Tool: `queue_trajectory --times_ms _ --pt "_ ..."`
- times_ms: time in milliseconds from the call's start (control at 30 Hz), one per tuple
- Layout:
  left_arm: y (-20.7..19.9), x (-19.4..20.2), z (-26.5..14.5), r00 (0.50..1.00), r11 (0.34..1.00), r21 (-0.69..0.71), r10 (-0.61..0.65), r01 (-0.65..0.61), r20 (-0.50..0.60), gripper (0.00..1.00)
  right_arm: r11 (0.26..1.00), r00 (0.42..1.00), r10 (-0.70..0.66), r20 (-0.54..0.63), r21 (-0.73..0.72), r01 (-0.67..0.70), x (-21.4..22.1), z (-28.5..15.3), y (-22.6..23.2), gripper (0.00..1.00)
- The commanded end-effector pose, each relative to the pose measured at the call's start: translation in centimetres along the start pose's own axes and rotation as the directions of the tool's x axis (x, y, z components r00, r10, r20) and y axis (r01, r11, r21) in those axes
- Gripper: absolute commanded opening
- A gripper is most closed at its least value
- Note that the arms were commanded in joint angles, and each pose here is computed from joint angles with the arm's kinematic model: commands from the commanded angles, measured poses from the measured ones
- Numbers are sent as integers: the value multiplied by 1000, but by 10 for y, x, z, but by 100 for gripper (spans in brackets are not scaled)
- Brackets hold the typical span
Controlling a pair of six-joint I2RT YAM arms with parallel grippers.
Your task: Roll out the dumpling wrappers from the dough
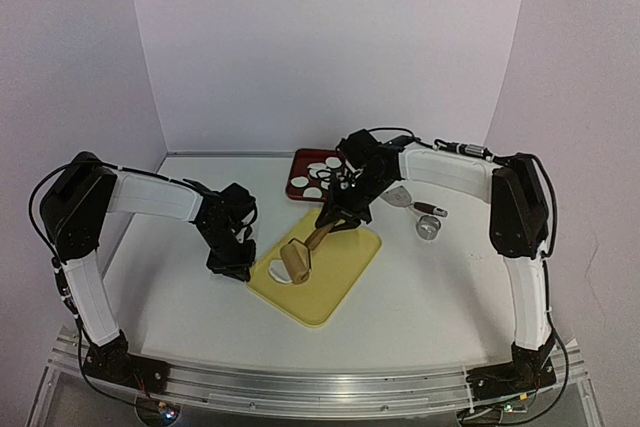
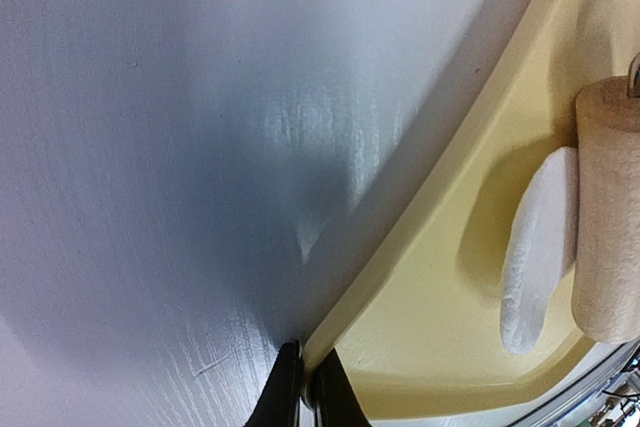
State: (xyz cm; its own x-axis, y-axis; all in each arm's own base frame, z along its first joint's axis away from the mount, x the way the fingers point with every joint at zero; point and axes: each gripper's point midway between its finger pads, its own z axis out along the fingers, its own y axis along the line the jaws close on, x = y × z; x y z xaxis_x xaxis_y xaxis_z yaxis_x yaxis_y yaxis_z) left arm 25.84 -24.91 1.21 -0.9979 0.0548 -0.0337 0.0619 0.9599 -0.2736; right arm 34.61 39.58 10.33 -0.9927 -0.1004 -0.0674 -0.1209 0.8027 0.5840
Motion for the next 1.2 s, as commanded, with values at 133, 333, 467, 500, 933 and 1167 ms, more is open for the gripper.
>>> queue_trajectory --times_ms 133,333,467,500,933,1167 --pt "-16 -11 -9 999 999 37 16 -18 51 0 992 995 -17 -98 122 29 31 58 -16 0" --pt "-15 -10 -8 999 999 33 -5 4 43 0 989 990 -27 -137 138 47 42 73 -9 0" --pt "-18 -12 -9 999 999 44 -23 21 46 0 986 989 -24 -149 161 48 49 79 -12 0" --pt "-18 -12 -9 999 999 48 -27 24 47 0 984 989 -18 -146 174 44 50 79 -16 0" --pt "-5 -5 -10 997 998 1 -55 55 48 0 900 988 152 -24 417 -128 51 28 -113 0" --pt "-8 -7 -9 998 999 8 -46 45 46 0 931 988 91 -121 362 -42 62 61 -86 0"
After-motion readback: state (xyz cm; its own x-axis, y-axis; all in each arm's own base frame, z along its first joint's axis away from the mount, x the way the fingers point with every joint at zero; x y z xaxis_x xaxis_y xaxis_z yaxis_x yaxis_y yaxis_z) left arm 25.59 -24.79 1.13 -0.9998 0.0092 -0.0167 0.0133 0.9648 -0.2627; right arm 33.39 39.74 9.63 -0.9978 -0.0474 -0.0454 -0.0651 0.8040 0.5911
